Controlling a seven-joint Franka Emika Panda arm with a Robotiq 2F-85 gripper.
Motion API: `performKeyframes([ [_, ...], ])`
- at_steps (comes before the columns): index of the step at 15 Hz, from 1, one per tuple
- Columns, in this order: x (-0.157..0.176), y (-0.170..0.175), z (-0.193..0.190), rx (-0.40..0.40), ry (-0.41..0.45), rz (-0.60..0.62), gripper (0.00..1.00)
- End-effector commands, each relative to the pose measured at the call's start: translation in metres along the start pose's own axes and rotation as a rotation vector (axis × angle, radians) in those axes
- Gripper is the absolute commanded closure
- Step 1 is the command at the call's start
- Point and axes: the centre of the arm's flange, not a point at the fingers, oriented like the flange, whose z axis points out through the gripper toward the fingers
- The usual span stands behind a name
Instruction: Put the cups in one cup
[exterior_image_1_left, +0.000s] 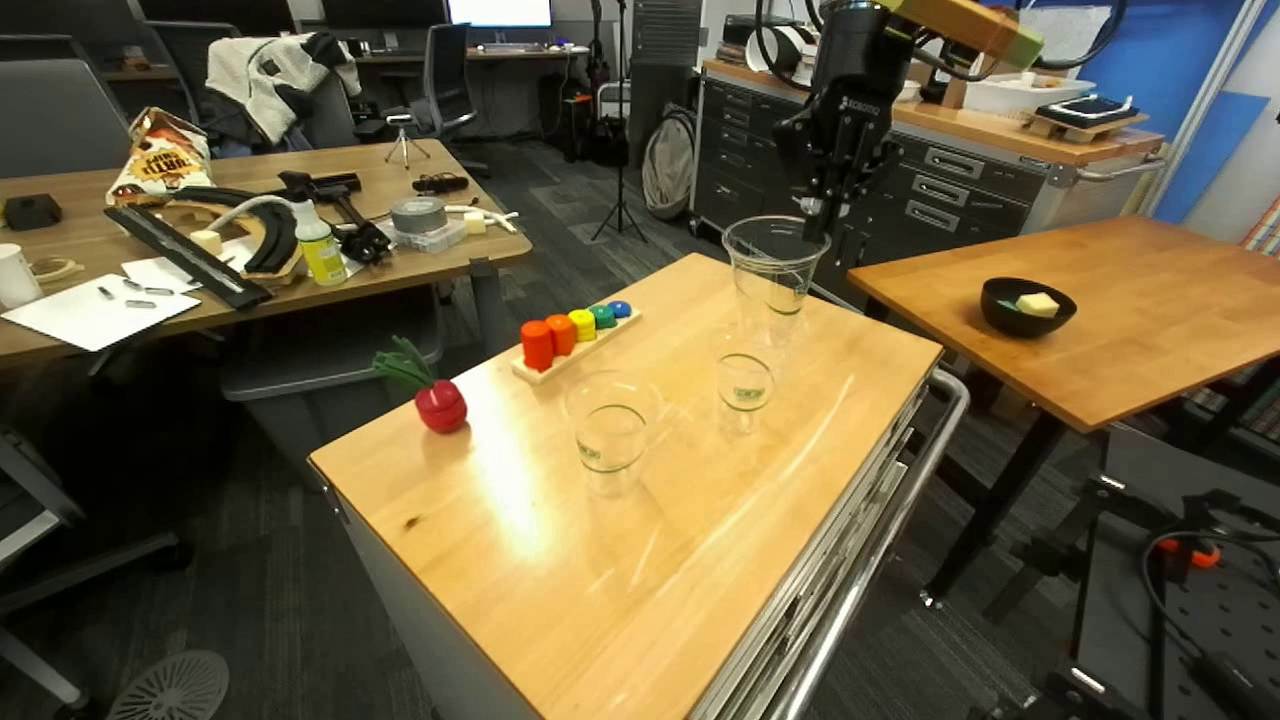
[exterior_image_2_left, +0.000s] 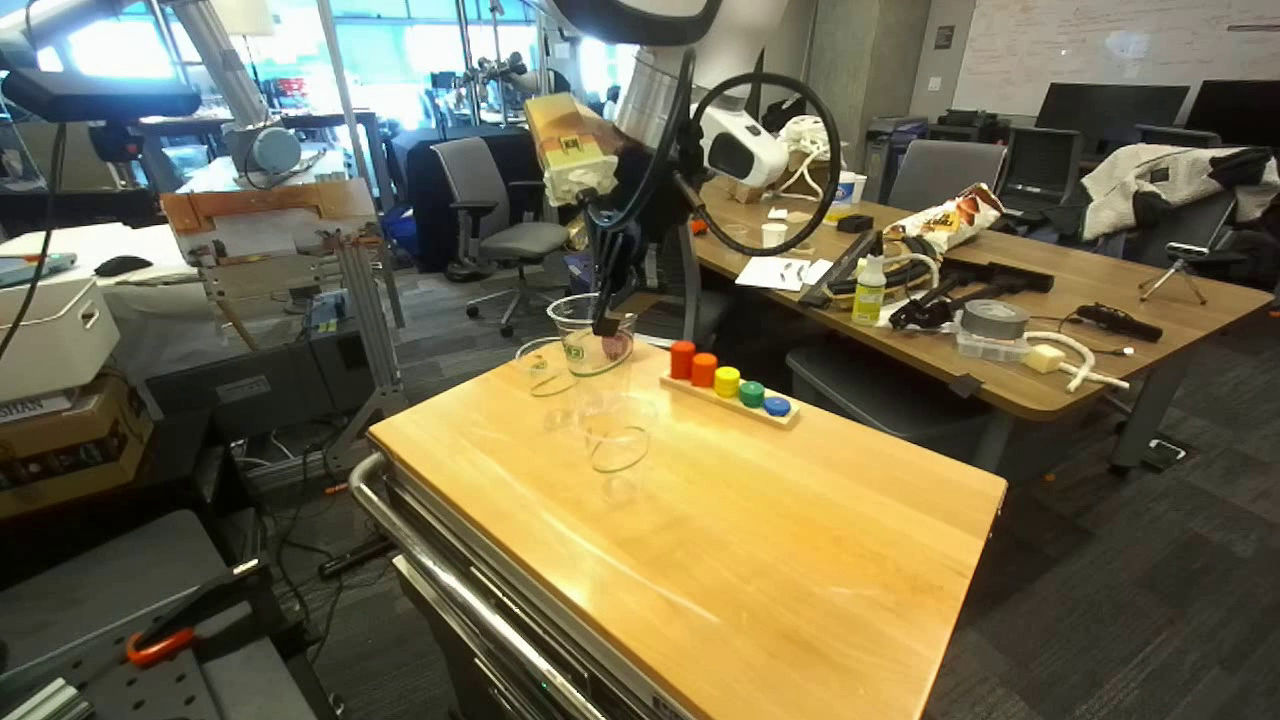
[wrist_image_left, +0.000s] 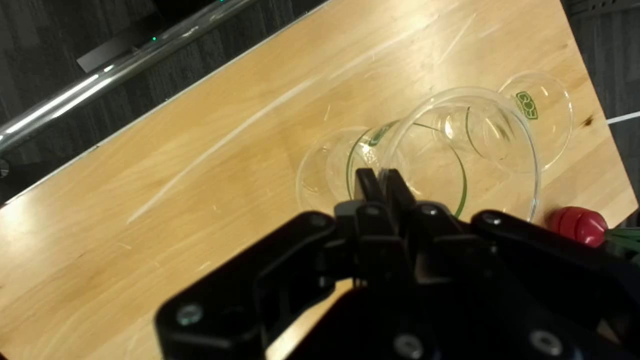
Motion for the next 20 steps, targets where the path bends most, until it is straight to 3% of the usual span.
performKeyframes([
  [1,0.005,-0.005,0.011,0.018,0.052,-0.015,0.98],
  [11,0.030,-0.001,0.049,-0.001,0.077,-0.007,0.98],
  [12,0.032,0.000,0.049,-0.005,0.082,-0.005,0.68],
  [14,0.032,0.002,0.047,-0.005,0.089,0.001,0.63],
  [20,0.026,-0.002,0.026,-0.005,0.121,-0.003,0.16],
])
